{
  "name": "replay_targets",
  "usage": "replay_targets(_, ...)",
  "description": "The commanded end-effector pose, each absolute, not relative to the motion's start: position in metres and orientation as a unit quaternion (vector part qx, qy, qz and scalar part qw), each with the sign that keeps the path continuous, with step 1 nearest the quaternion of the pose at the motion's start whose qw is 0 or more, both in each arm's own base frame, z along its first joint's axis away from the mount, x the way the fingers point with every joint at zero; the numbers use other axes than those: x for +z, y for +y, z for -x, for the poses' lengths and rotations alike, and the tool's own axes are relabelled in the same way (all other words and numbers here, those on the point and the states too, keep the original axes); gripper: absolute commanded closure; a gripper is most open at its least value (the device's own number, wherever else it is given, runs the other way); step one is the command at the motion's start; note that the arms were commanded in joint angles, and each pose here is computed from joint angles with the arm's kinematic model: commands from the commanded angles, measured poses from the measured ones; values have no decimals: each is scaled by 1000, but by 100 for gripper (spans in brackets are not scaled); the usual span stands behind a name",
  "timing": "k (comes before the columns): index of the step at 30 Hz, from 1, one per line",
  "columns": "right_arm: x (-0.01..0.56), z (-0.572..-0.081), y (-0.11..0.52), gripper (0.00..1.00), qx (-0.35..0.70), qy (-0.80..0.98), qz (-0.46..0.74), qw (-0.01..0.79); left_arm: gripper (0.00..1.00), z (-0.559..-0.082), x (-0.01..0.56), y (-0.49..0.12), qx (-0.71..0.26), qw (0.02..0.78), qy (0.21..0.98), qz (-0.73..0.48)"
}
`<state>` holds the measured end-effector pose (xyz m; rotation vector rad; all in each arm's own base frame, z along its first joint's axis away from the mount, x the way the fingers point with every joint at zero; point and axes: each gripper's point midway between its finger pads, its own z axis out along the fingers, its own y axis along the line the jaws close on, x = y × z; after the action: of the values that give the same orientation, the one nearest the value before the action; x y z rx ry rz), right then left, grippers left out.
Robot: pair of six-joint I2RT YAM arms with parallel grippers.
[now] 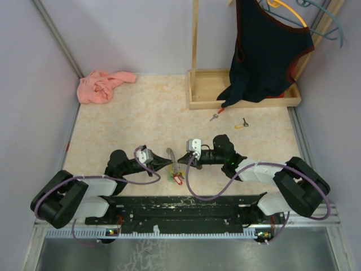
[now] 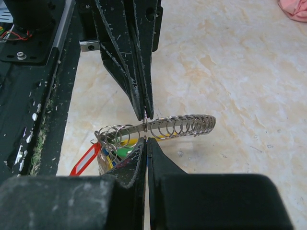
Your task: Put the keys on the keyring
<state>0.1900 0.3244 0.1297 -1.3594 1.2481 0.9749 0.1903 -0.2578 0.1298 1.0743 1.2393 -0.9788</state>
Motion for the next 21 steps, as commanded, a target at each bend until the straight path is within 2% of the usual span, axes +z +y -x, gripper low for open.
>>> replay_targets(1,168,-194,334,100,408,475,561,541,99,-194,148,-261,-413,600,499,-469)
replay_targets(21,172,-193,339,100,424,472,557,536,99,-193,148,-263,-420,594,496,-474)
